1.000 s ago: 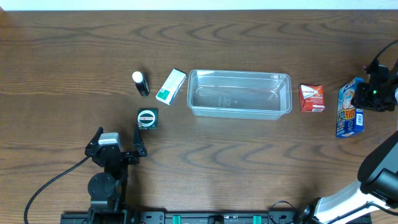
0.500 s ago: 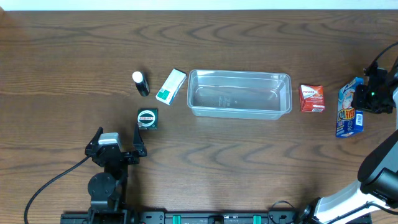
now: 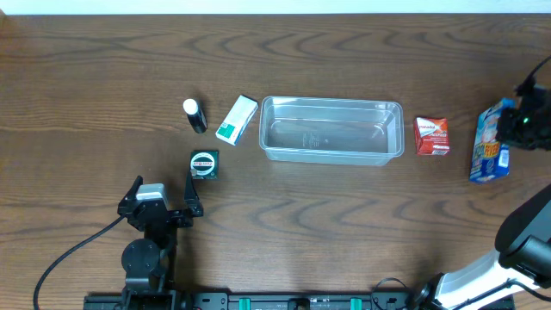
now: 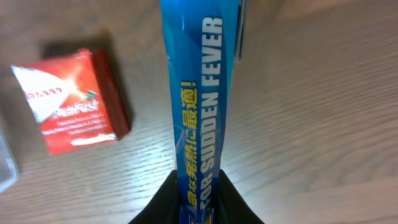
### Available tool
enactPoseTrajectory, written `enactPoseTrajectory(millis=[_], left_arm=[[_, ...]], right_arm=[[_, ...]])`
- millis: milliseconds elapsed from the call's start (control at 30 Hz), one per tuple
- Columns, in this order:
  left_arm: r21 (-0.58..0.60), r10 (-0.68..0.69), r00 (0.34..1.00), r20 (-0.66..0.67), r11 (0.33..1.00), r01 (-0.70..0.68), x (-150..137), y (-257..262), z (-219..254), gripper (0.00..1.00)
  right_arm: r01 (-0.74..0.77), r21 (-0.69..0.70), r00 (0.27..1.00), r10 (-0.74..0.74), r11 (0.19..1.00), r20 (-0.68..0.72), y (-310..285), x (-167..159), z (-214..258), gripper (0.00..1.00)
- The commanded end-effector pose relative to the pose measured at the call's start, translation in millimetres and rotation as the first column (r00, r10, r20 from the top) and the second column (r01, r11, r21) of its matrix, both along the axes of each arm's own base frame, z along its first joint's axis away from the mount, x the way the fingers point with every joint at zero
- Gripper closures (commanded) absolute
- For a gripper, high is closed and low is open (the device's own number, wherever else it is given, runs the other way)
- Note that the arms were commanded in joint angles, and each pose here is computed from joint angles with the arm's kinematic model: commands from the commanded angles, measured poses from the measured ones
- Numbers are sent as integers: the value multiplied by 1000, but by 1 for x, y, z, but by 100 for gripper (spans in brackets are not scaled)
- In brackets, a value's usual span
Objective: Pack container
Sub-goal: 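Lift the blue box and carry it left over the container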
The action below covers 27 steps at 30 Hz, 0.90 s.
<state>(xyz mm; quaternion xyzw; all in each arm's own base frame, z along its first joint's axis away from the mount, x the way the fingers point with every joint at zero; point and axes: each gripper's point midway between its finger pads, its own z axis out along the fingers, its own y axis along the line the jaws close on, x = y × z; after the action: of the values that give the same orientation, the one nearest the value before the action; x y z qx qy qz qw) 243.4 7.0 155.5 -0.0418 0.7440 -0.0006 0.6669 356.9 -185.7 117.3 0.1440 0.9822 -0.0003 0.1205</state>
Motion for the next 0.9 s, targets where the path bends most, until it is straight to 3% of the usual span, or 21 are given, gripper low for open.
enactPoseTrajectory(millis=[0, 233, 433, 600, 667, 733, 867], left_arm=[[9, 10, 999, -44, 1000, -10, 0, 2, -19, 2], [9, 10, 999, -44, 1000, -10, 0, 2, -19, 2], [9, 10, 999, -44, 1000, -10, 0, 2, -19, 2], [9, 10, 999, -44, 1000, -10, 0, 2, -19, 2], [9, 10, 999, -44, 1000, -10, 0, 2, -19, 2], [9, 10, 999, -44, 1000, -10, 0, 2, -19, 2], [9, 10, 999, -44, 1000, -10, 0, 2, -19, 2]], right_arm=[[-34, -8, 995, 34, 999, 98, 12, 26, 40, 85], [-409, -68, 886, 413, 910, 211, 95, 64, 107, 81], [-691, -197, 653, 718, 695, 241, 195, 75, 156, 81], [-838, -253, 437, 872, 484, 219, 269, 61, 171, 79], [-876, -260, 368, 912, 405, 181, 288, 52, 168, 84], [-898, -267, 325, 937, 349, 130, 299, 45, 161, 89], [-916, -260, 299, 952, 305, 63, 309, 36, 149, 88]])
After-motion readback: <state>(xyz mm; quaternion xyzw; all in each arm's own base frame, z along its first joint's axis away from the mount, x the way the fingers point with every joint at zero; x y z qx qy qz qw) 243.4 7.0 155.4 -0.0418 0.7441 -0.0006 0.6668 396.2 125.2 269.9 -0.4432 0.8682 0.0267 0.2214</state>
